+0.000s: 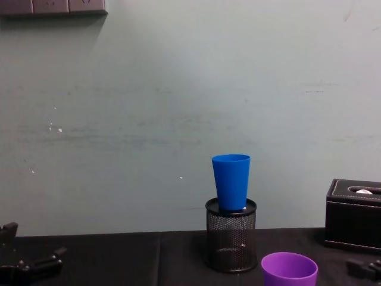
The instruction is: Pick up one cup with a gripper and tap it against the other cup.
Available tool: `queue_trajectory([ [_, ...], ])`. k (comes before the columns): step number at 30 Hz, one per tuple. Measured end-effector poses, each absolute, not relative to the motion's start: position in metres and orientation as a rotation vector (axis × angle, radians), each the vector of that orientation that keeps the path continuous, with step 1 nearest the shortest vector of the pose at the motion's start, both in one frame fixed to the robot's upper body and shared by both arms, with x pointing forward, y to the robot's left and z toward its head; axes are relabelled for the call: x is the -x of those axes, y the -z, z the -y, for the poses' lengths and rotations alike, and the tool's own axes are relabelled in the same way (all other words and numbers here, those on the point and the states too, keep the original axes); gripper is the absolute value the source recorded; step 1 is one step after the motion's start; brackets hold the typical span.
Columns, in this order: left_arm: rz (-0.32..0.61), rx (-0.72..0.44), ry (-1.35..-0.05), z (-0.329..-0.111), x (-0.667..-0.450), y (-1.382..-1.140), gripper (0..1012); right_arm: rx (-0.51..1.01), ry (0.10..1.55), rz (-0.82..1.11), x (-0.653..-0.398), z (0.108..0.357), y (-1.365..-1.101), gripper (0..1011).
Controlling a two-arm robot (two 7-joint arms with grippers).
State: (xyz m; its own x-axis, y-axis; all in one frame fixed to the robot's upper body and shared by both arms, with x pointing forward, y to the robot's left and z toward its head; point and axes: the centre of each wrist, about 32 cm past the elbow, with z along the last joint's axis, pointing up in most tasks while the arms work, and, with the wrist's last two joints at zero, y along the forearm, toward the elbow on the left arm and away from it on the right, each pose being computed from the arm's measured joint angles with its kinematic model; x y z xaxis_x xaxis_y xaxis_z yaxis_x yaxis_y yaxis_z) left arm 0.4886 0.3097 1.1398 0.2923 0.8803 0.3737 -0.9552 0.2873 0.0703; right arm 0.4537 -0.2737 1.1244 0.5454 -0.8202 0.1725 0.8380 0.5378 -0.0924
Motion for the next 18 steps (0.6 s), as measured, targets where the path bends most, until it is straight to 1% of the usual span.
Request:
queue_trajectory([
  [18, 0.285, -0.304, -1.248, -0.31, -0.489, -1.14, 1011, 0.133, 0.971, 0.066, -0.469, 0.255, -1.108, 1003],
])
